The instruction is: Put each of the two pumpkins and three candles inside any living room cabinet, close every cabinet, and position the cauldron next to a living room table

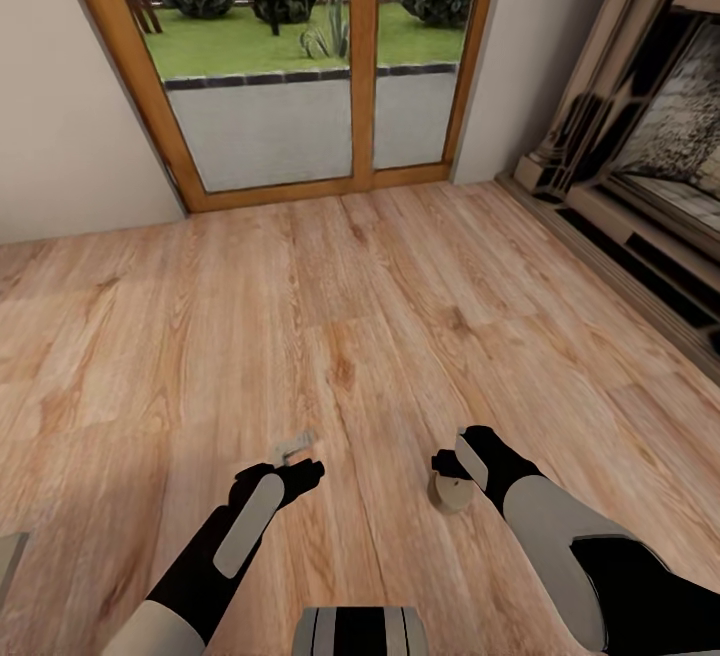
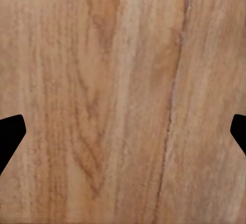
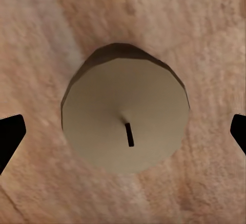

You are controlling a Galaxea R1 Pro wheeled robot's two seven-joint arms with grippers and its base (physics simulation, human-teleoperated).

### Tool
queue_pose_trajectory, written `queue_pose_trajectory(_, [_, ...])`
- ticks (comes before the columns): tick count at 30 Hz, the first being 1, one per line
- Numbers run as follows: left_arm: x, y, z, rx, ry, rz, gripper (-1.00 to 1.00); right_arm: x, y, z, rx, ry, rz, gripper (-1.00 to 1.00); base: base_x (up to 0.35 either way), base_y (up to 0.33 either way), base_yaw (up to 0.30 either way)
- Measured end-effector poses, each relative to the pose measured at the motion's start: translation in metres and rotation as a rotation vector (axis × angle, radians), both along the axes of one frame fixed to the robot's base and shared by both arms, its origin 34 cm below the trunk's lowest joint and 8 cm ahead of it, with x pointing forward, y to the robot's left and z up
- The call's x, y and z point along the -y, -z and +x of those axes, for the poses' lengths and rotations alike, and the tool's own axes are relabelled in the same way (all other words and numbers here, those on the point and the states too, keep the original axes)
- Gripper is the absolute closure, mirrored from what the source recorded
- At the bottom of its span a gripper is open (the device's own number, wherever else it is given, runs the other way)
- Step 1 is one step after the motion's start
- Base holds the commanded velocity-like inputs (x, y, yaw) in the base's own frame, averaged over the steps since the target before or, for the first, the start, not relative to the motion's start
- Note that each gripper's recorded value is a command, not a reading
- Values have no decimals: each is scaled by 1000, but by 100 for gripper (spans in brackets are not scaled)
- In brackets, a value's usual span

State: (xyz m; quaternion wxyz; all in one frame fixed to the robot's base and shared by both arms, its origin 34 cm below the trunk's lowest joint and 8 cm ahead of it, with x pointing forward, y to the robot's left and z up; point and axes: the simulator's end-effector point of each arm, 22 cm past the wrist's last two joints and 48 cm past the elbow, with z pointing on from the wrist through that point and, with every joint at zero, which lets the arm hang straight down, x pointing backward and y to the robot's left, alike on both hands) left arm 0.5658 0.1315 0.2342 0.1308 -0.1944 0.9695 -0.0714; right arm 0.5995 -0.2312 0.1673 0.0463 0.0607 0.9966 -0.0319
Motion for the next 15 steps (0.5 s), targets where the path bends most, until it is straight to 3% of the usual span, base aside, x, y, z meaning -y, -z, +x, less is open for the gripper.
queue_pose_trajectory(10, [0, 21, -11, -40, 2, 2, -100, 2, 21, -12, -35, 0, -3, -100, 0, 0, 0])
queue_pose_trajectory(15, [1, 23, -13, -43, 9, 3, -100, 0, 16, 15, 63, 3, 4, -100, 0, 0, 0])
